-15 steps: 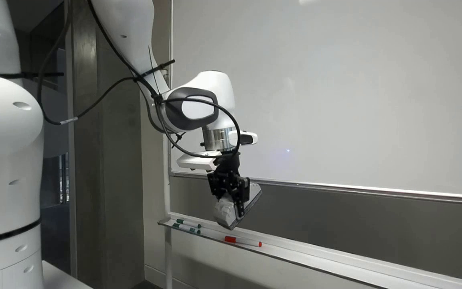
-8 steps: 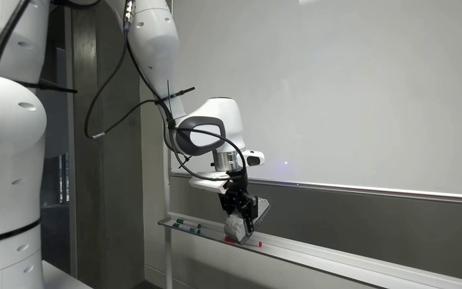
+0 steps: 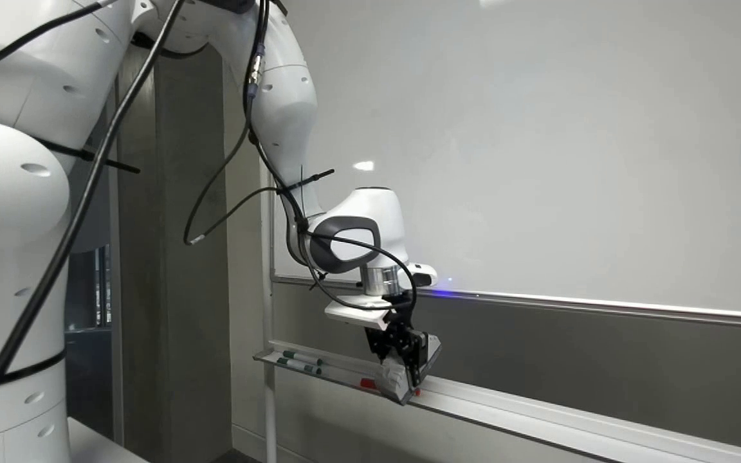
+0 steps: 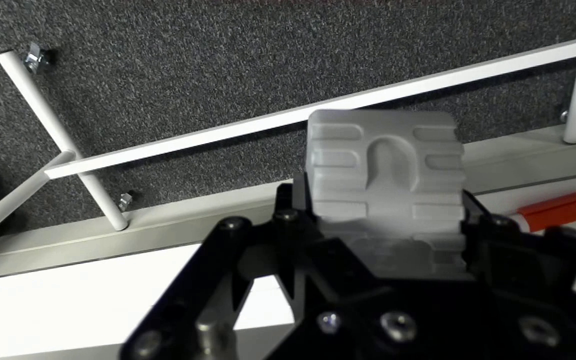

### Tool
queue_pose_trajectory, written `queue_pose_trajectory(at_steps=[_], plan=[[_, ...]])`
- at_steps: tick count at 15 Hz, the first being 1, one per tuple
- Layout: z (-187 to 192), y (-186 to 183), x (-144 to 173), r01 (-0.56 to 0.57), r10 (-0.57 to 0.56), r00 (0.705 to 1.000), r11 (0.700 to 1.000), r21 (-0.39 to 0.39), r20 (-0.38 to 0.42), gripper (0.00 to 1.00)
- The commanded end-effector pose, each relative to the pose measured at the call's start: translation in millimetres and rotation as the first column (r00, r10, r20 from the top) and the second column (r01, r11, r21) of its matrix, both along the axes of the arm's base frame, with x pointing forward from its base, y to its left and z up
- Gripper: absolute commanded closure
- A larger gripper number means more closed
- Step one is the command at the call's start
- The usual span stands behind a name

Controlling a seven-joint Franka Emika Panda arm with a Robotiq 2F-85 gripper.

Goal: Wipe the white board with the grey eraser

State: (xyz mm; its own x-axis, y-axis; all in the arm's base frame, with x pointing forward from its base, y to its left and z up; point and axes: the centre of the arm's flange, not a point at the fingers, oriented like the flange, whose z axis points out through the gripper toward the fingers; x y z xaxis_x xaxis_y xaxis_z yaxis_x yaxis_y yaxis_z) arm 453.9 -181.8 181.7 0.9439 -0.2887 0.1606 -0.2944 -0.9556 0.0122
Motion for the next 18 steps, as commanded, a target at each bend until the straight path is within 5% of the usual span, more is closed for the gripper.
queue_pose_trajectory(at_steps=[1,11,18], plan=[[-25.0,-27.1,20.9,-0.039,0.039,0.999,0.999,-0.031,0.008,0.62],[-35.1,-59.8,48.7,-0.134,0.144,0.986,0.985,-0.111,0.081,0.62],[-41.9,-50.9,55.8,-0.187,0.193,0.979,0.979,-0.079,0.069,0.62]])
